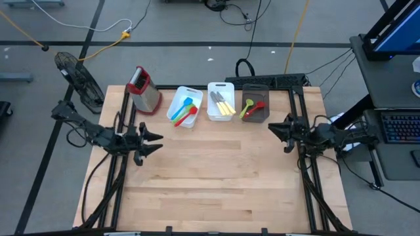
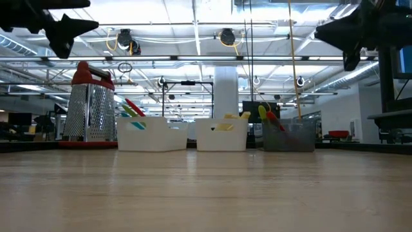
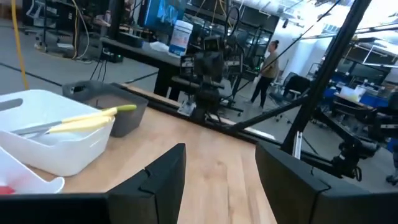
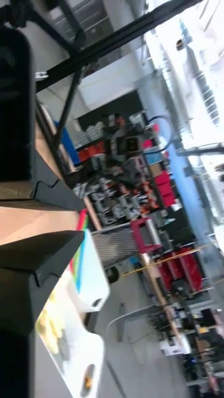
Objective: Pick & Place Kitchen Items
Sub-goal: Return to Home Position
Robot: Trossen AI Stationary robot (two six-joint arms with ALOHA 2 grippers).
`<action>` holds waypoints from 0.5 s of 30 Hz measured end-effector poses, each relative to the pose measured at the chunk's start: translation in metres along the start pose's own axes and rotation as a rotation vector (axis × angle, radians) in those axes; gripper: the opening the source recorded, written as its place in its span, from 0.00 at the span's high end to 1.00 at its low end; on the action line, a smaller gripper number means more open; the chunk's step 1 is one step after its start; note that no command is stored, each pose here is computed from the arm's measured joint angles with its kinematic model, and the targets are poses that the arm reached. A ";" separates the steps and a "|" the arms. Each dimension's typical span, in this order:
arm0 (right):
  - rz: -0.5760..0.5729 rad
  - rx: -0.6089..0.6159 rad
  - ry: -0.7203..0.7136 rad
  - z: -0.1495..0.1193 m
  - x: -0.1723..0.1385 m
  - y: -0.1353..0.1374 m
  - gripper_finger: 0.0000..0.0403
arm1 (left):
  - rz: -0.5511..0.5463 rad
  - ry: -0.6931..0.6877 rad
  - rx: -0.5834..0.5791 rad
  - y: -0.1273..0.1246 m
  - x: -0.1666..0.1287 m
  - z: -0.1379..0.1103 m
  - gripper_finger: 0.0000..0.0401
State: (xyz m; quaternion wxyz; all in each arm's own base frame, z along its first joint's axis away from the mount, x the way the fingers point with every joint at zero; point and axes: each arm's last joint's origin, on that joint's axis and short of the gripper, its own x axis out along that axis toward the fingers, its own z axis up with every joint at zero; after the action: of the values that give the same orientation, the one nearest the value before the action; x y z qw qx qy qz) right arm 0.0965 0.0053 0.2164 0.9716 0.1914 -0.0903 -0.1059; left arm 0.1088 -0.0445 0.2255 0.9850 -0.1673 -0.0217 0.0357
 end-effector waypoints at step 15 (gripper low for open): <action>-0.025 -0.020 0.122 -0.013 -0.011 -0.010 0.86 | 0.064 -0.130 0.047 0.031 0.014 -0.033 0.50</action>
State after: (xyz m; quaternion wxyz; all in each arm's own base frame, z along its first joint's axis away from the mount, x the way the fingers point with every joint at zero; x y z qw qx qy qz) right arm 0.0869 0.0040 0.1988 0.9758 0.1888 -0.0276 -0.1071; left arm 0.1222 -0.0251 0.1845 0.9835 -0.1420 -0.0796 0.0788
